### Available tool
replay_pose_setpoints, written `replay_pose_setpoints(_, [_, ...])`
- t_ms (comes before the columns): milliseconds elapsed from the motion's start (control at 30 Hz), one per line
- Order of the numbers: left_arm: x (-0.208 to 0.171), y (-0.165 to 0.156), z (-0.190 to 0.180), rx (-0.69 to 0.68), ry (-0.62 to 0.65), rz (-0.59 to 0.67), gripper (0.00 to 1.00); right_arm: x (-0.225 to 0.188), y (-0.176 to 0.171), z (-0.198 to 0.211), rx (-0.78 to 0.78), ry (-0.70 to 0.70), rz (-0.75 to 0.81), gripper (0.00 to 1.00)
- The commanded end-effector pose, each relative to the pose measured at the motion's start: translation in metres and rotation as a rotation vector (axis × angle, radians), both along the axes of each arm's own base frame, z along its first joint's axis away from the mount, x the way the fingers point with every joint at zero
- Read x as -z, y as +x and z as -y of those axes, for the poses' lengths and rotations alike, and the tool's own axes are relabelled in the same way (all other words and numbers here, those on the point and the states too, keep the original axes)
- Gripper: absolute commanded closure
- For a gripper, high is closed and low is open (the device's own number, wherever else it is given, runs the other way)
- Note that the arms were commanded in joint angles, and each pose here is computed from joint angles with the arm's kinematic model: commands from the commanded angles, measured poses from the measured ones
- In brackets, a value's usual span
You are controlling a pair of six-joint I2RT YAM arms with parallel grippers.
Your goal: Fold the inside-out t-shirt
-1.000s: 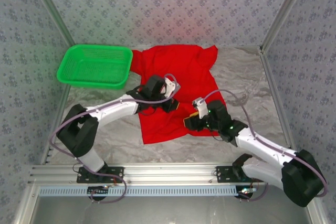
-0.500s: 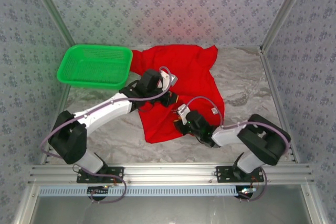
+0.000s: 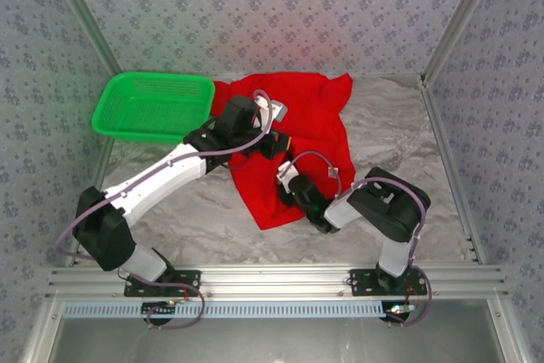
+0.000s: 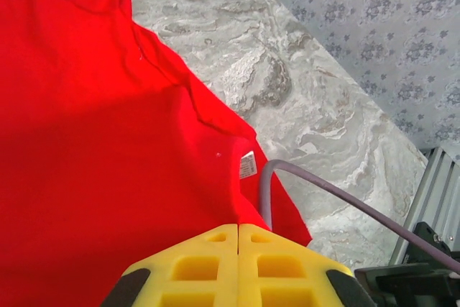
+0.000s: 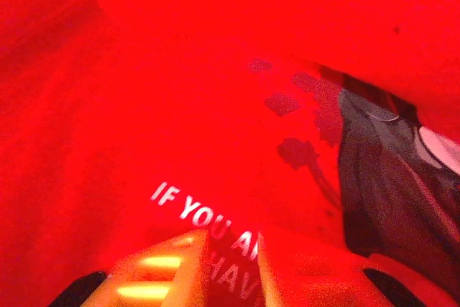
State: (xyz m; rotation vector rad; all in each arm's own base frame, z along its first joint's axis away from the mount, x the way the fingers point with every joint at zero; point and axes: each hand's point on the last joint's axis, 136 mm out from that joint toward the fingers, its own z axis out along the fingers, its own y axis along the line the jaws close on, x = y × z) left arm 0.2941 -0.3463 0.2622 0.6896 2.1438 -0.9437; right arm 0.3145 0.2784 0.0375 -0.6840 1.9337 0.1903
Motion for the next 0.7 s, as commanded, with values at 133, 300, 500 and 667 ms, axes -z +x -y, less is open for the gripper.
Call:
replay_pose_setpoints(133, [-0.042, -0.009, -0.016, 0.015, -0.047, 0.115, 1.0, -0.019, 0.024, 0.02, 0.086, 0.107, 0.006, 0.75])
replay_pose_setpoints(300, [-0.047, -0.016, -0.015, 0.047, -0.073, 0.127, 1.0, -0.021, 0.026, 0.027, 0.105, 0.127, -0.008, 0.75])
replay_pose_setpoints(500, [-0.068, -0.027, -0.008, 0.116, -0.14, 0.153, 1.0, -0.02, 0.035, 0.033, 0.139, 0.148, -0.045, 0.75])
replay_pose_setpoints(667, [-0.079, -0.033, -0.006, 0.143, -0.177, 0.172, 1.0, -0.028, 0.045, 0.04, 0.163, 0.123, -0.04, 0.77])
